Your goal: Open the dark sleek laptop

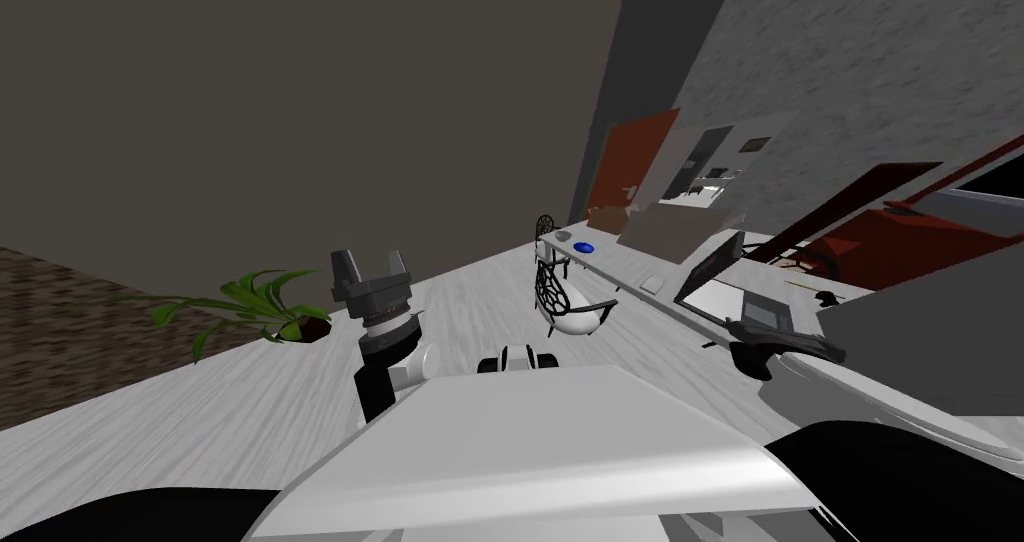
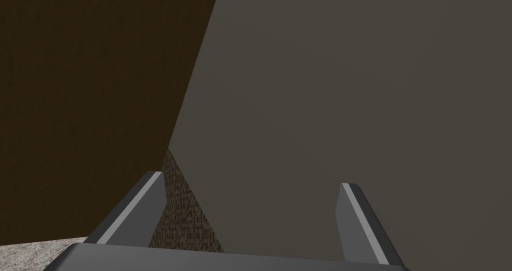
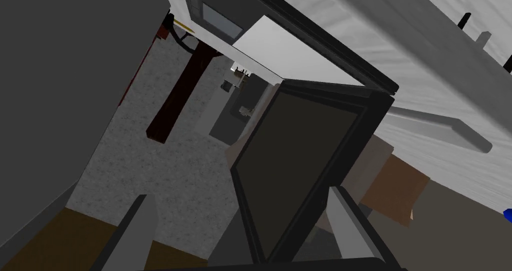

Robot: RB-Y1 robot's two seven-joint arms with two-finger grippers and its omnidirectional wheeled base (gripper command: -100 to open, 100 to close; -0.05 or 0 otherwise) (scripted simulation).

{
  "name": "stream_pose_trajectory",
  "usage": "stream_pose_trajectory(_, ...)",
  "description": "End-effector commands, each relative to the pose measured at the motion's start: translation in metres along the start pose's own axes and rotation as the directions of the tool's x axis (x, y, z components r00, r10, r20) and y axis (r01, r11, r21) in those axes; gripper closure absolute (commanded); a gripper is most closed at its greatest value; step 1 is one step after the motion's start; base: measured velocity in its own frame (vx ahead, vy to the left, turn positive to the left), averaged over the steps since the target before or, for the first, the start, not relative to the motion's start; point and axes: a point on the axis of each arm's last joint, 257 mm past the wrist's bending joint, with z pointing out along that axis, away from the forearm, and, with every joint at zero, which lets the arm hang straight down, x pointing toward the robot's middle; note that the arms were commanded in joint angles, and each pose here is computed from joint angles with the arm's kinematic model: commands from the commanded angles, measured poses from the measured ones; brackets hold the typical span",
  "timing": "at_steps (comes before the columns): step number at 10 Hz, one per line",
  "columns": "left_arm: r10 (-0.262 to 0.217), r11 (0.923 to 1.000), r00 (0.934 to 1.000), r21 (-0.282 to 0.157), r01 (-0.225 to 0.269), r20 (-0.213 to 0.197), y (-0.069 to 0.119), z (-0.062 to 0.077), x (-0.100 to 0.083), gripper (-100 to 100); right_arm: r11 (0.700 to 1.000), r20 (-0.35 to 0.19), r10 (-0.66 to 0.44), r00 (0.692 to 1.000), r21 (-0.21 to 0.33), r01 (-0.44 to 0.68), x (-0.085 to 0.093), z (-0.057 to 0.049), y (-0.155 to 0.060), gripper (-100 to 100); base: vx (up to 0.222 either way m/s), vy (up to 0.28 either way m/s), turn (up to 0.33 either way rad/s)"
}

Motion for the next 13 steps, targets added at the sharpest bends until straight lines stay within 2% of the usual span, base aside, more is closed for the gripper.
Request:
stream_pose_trajectory(1,0.000,1.0000,1.0000,0.000,0.000,0.000,0.000,0.000,0.000,0,0.994,0.033,-0.076,0.997,0.084,0.073,-0.027,0.007,-0.030,-100,0.109,-0.007,0.123)
stream_pose_trajectory(4,0.000,1.0000,1.0000,0.000,0.000,0.000,0.000,0.000,0.000,0,0.979,0.068,-0.144,0.987,0.155,0.132,-0.059,0.013,-0.052,-100,0.128,-0.019,0.086)
stream_pose_trajectory(8,0.000,1.0000,1.0000,0.000,0.000,0.000,0.000,0.000,0.000,0,0.960,0.105,-0.204,0.973,0.215,0.178,-0.094,0.015,-0.068,-100,0.093,-0.051,0.044)
stream_pose_trajectory(9,0.000,1.0000,1.0000,0.000,0.000,0.000,0.000,0.000,0.000,0,0.964,0.099,-0.194,0.976,0.205,0.171,-0.088,0.015,-0.063,-100,0.038,-0.023,0.016)
stream_pose_trajectory(10,0.000,1.0000,1.0000,0.000,0.000,0.000,0.000,0.000,0.000,0,0.963,0.126,-0.216,0.968,0.188,0.190,-0.091,0.024,-0.053,-100,-0.017,0.021,-0.048)
stream_pose_trajectory(13,0.000,1.0000,1.0000,0.000,0.000,0.000,0.000,0.000,0.000,0,0.962,0.130,-0.190,0.973,0.224,0.158,-0.100,0.036,-0.066,-100,-0.021,0.026,-0.005)
